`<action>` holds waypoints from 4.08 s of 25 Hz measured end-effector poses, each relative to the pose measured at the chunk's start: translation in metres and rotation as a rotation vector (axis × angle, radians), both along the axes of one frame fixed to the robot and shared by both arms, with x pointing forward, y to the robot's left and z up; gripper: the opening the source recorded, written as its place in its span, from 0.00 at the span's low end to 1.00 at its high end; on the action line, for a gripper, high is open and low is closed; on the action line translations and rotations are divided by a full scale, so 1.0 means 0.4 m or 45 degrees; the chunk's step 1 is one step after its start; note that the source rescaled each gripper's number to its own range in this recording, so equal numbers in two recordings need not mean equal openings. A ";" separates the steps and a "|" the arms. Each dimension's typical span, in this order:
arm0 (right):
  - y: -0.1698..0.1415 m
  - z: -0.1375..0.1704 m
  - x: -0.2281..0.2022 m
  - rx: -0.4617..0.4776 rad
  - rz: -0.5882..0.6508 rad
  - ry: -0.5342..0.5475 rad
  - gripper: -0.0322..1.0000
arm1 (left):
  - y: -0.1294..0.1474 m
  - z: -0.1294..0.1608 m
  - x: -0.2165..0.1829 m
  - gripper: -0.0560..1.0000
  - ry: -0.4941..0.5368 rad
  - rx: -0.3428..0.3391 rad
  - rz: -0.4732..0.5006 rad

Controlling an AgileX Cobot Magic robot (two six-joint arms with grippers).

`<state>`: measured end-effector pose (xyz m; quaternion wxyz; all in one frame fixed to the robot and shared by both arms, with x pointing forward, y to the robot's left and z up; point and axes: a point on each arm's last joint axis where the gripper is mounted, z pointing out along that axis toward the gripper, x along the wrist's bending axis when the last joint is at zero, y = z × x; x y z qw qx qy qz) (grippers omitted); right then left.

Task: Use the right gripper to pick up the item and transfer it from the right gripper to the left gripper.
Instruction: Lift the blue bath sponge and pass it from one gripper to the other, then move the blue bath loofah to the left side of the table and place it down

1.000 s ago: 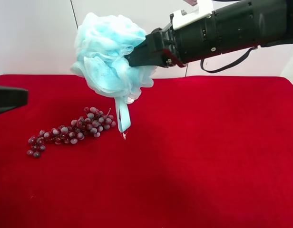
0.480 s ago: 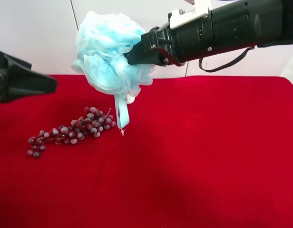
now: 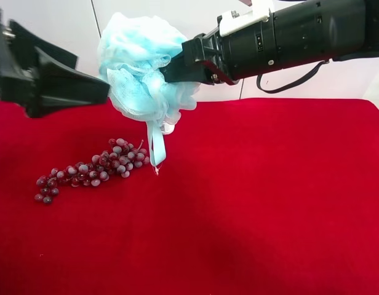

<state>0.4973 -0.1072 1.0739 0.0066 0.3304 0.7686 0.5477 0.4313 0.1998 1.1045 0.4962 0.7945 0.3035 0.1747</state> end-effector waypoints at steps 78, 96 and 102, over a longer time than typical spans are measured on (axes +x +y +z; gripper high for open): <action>-0.219 0.175 -0.301 -0.533 -0.099 0.012 1.00 | -0.172 -0.063 0.055 0.06 -0.221 0.076 0.098; -0.415 -0.035 -0.583 -0.558 -0.400 -0.042 1.00 | -0.101 -0.096 0.119 0.06 -0.078 0.072 0.259; -0.457 -0.065 -0.635 -0.435 -0.547 -0.130 1.00 | -0.038 -0.141 0.151 0.06 0.111 0.113 0.272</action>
